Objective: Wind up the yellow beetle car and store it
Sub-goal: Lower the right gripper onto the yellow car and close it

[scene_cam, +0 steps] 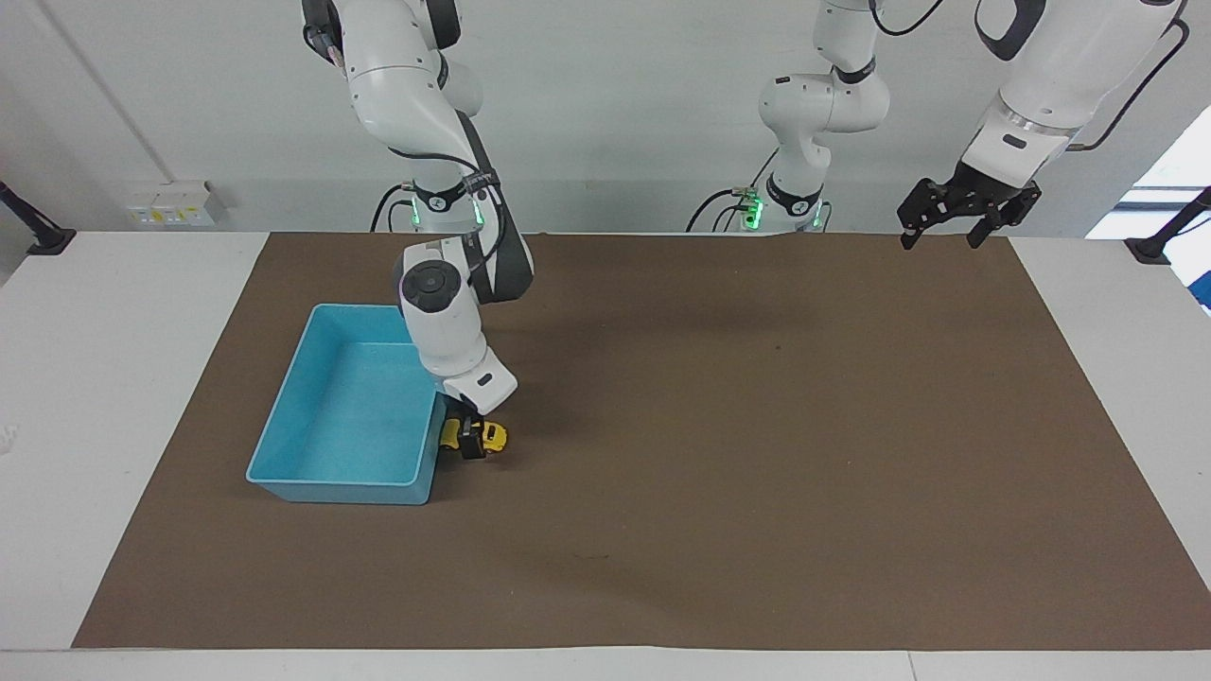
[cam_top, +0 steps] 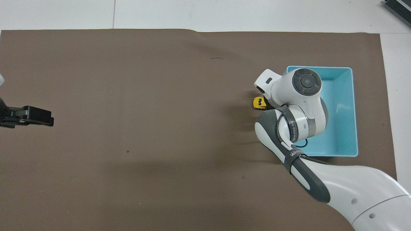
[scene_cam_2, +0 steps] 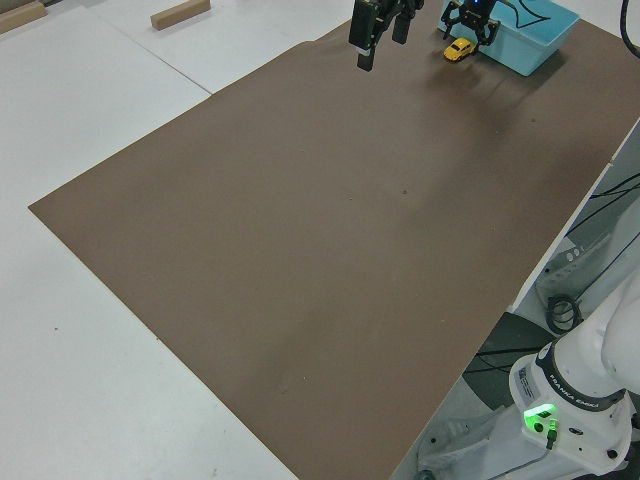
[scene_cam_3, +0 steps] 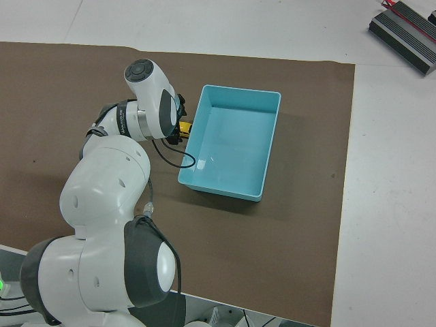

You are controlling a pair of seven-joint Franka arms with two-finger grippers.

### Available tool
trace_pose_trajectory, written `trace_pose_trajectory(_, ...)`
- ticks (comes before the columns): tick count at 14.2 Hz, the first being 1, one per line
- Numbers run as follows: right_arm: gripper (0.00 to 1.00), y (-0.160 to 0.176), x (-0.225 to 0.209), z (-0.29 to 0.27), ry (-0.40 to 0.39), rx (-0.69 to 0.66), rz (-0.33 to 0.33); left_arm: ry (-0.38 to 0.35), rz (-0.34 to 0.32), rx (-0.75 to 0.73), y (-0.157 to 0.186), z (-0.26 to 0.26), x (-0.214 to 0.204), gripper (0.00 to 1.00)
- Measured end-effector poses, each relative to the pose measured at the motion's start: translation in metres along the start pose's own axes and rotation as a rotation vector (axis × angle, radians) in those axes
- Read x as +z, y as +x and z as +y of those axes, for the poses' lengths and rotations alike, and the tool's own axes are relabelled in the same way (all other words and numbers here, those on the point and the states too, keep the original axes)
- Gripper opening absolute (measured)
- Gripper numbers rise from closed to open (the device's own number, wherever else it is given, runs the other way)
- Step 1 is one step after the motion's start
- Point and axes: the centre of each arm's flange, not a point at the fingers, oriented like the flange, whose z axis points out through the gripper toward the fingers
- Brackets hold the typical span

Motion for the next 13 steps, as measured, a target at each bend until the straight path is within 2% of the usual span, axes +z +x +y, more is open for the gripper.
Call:
trace_pose_trajectory(1,1.0,0.0002,0.0014,0.0002,-0.004,0.0,0.001,0.0,0.0,0.0,0.0,0.0,0.0,1.0)
trace_pose_trajectory(2,0.94,0.0004,0.0027,0.0001,-0.003,-0.001,0.001,0.0,0.0,0.0,0.0,0.0,0.0,1.0)
trace_pose_trajectory(3,0.94,0.0005,0.0033,0.0,-0.002,-0.001,0.001,0.0,0.0,0.0,0.0,0.0,0.0,1.0)
trace_pose_trajectory(4,0.88,0.0005,0.0034,-0.0001,-0.002,-0.001,0.0,0.0,0.0,0.0,0.0,0.0,0.0,1.0)
trace_pose_trajectory(5,0.78,0.0005,0.0034,-0.0001,-0.002,-0.001,0.0,0.0,0.0,0.0,0.0,0.0,0.0,1.0)
trace_pose_trajectory(7,0.5,0.0004,0.0028,0.0003,-0.004,-0.001,0.001,0.0,0.0,0.0,0.0,0.0001,0.0,1.0)
trace_pose_trajectory(13,0.5,0.001,0.0001,0.0021,-0.006,-0.001,0.001,0.0,0.0,0.0,0.0,0.0001,0.0,1.0)
